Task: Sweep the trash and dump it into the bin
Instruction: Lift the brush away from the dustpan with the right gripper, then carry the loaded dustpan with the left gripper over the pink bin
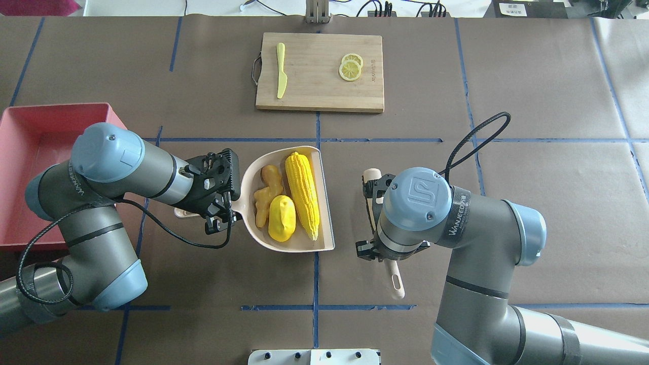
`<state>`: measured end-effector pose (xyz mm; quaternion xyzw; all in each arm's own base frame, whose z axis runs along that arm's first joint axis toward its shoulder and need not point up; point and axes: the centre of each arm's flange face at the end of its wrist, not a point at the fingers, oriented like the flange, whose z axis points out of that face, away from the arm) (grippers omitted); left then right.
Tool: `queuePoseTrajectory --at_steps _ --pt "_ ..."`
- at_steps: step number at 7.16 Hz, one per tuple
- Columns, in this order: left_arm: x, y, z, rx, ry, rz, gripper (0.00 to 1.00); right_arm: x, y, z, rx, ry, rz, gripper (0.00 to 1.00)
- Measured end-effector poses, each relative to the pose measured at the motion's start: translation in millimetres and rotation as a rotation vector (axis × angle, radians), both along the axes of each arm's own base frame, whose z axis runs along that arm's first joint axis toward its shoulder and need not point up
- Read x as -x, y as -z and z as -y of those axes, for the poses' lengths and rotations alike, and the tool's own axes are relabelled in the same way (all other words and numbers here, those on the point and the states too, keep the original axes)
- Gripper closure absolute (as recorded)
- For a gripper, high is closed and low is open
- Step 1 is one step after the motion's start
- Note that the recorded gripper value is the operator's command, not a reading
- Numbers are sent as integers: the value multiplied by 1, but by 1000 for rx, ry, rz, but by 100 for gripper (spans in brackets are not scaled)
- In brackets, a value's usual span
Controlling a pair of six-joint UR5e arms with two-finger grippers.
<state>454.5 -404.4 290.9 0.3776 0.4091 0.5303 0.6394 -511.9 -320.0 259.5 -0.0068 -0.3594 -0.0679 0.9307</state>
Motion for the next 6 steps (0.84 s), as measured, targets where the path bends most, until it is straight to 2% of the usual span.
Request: queuePoseTrajectory --at_steps 3,6 --pt "33 5 24 18 72 -21 99 -2 -7 1 18 -25 1 100" --pt "101 -17 41 55 160 -17 99 -3 -11 2 40 -49 -6 100"
